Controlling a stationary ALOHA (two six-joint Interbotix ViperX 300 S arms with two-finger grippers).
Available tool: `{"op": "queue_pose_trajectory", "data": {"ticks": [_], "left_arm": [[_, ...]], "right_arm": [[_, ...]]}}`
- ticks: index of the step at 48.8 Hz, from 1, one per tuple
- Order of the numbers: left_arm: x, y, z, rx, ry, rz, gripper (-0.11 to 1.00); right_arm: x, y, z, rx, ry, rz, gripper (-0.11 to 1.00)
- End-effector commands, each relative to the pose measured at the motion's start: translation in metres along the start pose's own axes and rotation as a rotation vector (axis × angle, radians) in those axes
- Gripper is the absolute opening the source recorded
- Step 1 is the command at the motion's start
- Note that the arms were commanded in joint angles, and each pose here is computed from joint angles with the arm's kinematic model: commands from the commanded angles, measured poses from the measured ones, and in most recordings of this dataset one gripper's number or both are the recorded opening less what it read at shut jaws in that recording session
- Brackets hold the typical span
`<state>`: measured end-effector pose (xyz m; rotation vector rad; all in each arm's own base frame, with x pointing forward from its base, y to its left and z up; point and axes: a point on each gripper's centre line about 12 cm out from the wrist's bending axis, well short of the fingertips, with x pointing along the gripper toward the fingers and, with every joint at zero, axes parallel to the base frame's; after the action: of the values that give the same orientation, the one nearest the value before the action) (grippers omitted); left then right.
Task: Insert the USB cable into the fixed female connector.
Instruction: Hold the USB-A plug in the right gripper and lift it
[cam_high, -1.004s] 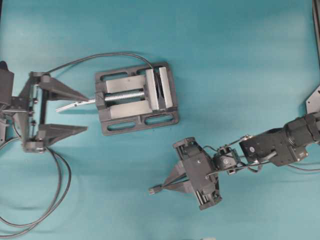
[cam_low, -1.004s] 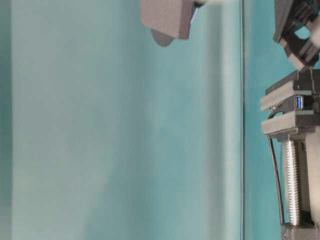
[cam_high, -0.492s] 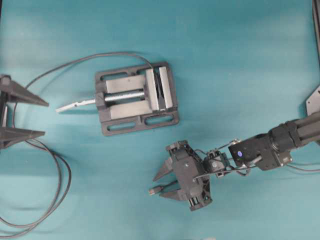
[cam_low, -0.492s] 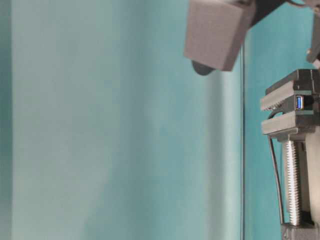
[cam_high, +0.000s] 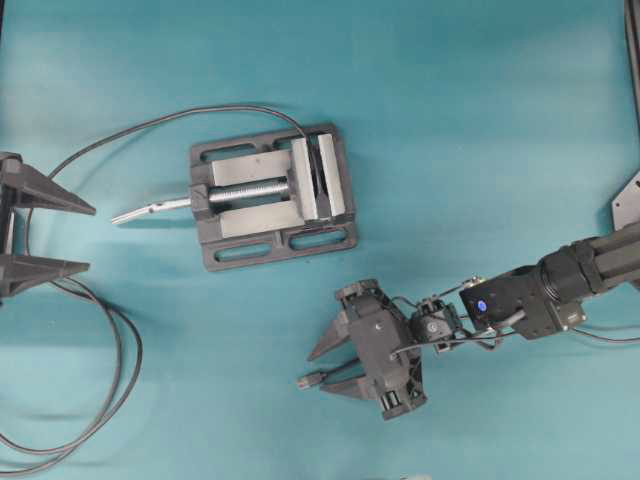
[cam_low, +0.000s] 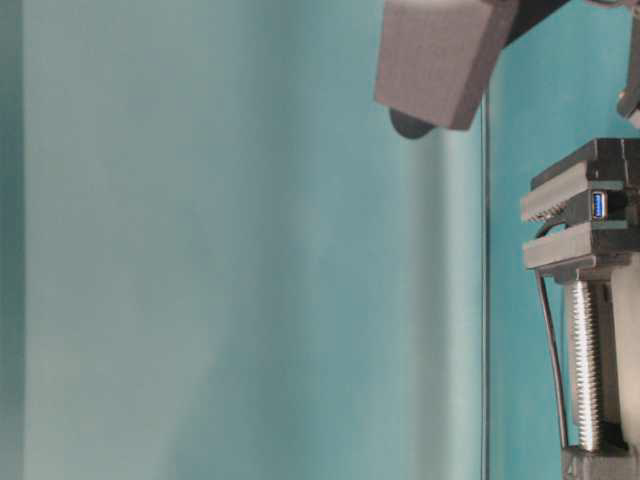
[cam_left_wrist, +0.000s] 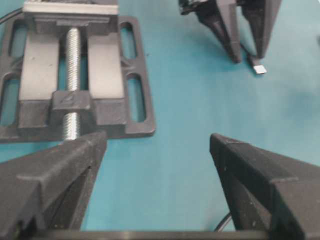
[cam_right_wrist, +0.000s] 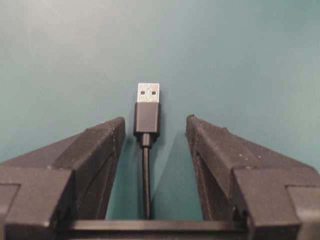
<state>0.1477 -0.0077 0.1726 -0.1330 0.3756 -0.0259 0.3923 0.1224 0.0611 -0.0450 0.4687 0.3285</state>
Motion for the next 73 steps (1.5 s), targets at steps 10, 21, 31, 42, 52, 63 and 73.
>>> {"op": "queue_pose_trajectory", "data": {"ticks": [10, 21, 31, 42, 52, 63, 73], "left_arm": [[0.001, 0.002, -0.002, -0.009, 0.01, 0.009, 0.99], [0.001, 0.002, -0.002, -0.008, 0.01, 0.009, 0.99], [0.001, 0.001, -0.002, -0.007, 0.01, 0.008, 0.99], [0.001, 0.002, -0.002, -0.009, 0.01, 0.009, 0.99], [0.001, 0.001, -0.001, -0.011, 0.008, 0.009, 0.99], [0.001, 0.001, -0.002, -0.008, 0.01, 0.008, 0.99], [0.001, 0.002, -0.003, -0.009, 0.005, 0.009, 0.99]], "right_arm": [[0.005, 0.009, -0.002, -0.004, 0.007, 0.017, 0.5], [0.009, 0.018, -0.007, 0.021, 0.03, 0.036, 0.36], [0.005, 0.019, -0.013, 0.062, 0.046, 0.037, 0.36], [0.002, 0.02, -0.018, 0.085, 0.062, 0.038, 0.35], [-0.002, 0.021, -0.024, 0.085, 0.082, 0.038, 0.35], [-0.002, 0.027, -0.024, 0.055, 0.08, 0.056, 0.34], [-0.002, 0.031, -0.025, 0.039, 0.088, 0.065, 0.35]]}}
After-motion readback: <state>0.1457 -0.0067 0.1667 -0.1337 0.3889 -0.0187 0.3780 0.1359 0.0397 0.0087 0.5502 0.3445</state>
